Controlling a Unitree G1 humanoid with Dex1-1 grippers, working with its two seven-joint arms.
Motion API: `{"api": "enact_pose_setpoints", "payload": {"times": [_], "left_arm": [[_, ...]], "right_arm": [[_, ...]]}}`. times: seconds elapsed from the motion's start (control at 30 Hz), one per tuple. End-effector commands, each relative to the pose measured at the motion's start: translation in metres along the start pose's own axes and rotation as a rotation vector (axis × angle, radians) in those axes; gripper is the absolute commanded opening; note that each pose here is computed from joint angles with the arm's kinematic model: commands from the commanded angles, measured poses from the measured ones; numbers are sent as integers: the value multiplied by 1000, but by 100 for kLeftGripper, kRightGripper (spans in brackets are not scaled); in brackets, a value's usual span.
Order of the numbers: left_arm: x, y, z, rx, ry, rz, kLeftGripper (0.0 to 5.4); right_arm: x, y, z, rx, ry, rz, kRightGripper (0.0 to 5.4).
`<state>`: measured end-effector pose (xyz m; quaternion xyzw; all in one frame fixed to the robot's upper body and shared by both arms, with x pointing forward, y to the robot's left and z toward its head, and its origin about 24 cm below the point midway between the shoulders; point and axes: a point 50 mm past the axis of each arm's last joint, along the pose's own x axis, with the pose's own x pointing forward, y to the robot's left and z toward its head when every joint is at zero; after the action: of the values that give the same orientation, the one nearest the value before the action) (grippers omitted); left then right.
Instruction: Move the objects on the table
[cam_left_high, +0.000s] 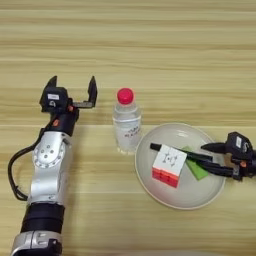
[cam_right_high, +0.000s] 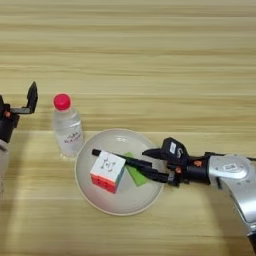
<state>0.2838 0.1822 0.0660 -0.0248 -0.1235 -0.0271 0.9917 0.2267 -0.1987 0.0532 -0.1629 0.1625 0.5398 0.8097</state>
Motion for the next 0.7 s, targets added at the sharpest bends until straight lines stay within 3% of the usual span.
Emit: {"api": "enact_pose_setpoints", "payload": {"times": [0.03, 0.4, 0.7], "left_arm": [[2, -2, 1, 12, -7, -16, 540], [0, -2, 5, 9, -19, -28, 540], [-4, -4, 23, -36, -97, -62, 540]], "right_arm": [[-1, -3, 6, -26, -14, -5, 311], [-11, -11, 22, -56, -82, -43, 440], [-22, -17, 40, -81, -168, -77, 530]]}}
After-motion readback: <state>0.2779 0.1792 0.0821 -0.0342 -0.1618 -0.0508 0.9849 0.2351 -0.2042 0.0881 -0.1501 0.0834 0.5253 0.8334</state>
